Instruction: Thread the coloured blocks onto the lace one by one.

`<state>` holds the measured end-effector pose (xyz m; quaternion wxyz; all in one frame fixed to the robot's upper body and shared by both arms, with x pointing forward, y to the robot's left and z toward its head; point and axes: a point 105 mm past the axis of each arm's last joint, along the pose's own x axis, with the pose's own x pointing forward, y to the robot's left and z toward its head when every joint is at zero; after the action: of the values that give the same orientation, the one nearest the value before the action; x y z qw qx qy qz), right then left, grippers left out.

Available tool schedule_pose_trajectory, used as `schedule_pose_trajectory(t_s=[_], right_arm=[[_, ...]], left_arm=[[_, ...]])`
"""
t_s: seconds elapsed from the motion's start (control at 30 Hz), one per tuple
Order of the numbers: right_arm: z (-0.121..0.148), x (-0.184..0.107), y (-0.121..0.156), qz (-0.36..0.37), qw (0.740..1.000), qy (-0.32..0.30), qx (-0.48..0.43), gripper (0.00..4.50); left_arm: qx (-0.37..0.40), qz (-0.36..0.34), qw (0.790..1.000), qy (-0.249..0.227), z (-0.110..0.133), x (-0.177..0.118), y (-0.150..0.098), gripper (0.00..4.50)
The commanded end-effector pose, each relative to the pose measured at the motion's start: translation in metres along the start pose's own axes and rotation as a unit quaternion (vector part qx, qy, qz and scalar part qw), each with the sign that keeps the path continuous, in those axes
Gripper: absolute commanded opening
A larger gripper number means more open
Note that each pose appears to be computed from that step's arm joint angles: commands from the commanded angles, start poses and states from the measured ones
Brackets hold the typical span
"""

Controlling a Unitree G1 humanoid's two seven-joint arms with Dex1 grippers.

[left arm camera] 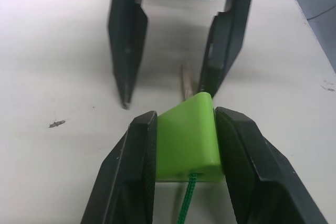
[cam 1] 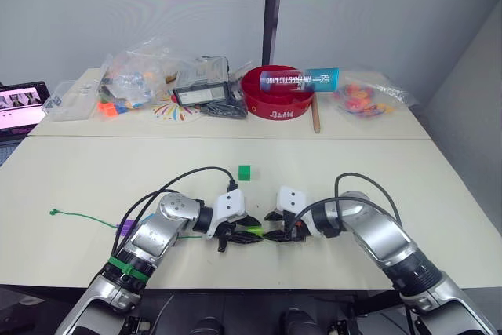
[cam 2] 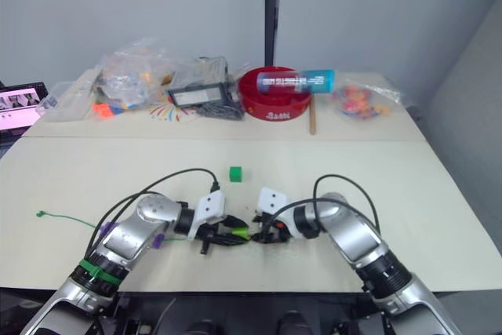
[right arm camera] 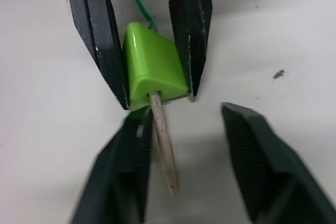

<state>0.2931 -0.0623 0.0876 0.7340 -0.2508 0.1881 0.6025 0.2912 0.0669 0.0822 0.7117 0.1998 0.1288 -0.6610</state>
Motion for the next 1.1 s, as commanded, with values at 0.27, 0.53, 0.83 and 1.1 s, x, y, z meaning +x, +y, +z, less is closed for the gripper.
schedule_pose_trajectory(t_s=[0.27,0.53,0.83,1.1], right_arm=[[-0.005,0.004,0.010,0.022,1.000,0.008,-0.006,0.00],[-0.006,0.004,0.010,0.021,1.000,0.009,-0.009,0.00],[-0.003,0.007,0.007,0.023,1.000,0.004,-0.016,0.00],[-0.003,0.007,0.006,0.023,1.000,0.004,-0.021,0.00]], left_arm=[[-0.007,0.000,0.999,0.038,-0.016,-0.007,-0.001,1.22],[-0.003,0.003,0.996,0.094,-0.034,-0.050,-0.011,1.22],[-0.015,0.042,0.982,0.184,-0.064,-0.122,-0.013,1.22],[-0.040,0.064,0.970,0.229,-0.093,-0.178,-0.023,1.22]])
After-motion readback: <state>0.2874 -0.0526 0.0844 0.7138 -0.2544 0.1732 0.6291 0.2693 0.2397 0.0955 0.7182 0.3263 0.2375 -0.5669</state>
